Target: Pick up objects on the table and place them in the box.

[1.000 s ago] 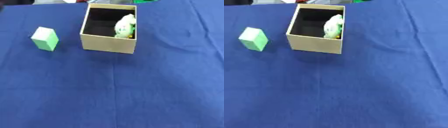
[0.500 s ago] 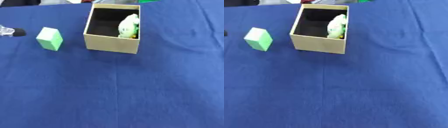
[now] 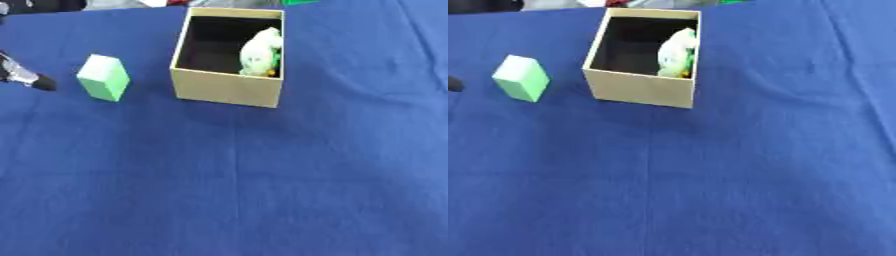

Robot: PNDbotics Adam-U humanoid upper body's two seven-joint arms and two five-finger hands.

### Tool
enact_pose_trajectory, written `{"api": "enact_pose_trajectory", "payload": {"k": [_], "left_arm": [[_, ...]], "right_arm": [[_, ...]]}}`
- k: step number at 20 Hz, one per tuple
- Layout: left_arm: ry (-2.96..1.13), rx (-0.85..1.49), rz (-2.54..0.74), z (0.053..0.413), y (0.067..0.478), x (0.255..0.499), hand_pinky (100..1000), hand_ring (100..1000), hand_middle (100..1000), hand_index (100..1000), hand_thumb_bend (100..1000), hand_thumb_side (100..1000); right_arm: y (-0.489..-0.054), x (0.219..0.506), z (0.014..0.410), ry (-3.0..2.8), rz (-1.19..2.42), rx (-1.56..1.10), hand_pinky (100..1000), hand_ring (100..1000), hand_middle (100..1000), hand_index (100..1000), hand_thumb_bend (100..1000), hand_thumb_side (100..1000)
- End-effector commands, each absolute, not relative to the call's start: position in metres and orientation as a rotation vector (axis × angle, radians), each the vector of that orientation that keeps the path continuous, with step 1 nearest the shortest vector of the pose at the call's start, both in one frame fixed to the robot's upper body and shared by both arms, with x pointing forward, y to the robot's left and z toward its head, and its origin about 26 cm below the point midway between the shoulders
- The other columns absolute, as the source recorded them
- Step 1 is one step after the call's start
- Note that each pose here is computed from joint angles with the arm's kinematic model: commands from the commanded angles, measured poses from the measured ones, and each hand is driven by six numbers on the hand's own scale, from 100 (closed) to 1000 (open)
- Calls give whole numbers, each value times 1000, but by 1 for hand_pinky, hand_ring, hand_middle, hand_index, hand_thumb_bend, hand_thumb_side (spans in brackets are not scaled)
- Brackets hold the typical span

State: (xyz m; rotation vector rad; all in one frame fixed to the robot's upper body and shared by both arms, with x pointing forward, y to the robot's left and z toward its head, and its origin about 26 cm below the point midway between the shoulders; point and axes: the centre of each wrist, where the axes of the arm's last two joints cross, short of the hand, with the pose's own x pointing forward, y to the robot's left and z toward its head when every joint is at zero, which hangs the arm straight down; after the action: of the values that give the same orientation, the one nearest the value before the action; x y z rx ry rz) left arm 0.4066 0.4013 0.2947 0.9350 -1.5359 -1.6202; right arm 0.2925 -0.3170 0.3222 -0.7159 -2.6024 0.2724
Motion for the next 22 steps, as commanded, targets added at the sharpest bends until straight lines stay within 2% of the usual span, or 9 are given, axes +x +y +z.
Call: {"api": "enact_pose_trajectory", "payload": {"k": [1, 9, 17, 22], "left_arm": [[-1488, 941, -1661, 307, 403, 410, 900, 904, 887, 982, 840, 577], [-1385, 842, -1726, 302, 390, 429, 907, 910, 903, 998, 728, 524], [-1297, 856, -1786, 303, 382, 437, 929, 944, 921, 1000, 712, 496], [-1257, 897, -1840, 308, 375, 439, 936, 958, 930, 999, 654, 461]], "right_arm": [[-318, 287, 331, -2628, 272, -727, 764, 646, 690, 805, 100, 817], [-315, 288, 331, -2627, 258, -706, 765, 638, 686, 800, 100, 828], [-313, 289, 330, -2624, 244, -678, 764, 630, 682, 798, 100, 838], [-312, 290, 330, -2623, 226, -662, 763, 625, 679, 796, 100, 846]]}}
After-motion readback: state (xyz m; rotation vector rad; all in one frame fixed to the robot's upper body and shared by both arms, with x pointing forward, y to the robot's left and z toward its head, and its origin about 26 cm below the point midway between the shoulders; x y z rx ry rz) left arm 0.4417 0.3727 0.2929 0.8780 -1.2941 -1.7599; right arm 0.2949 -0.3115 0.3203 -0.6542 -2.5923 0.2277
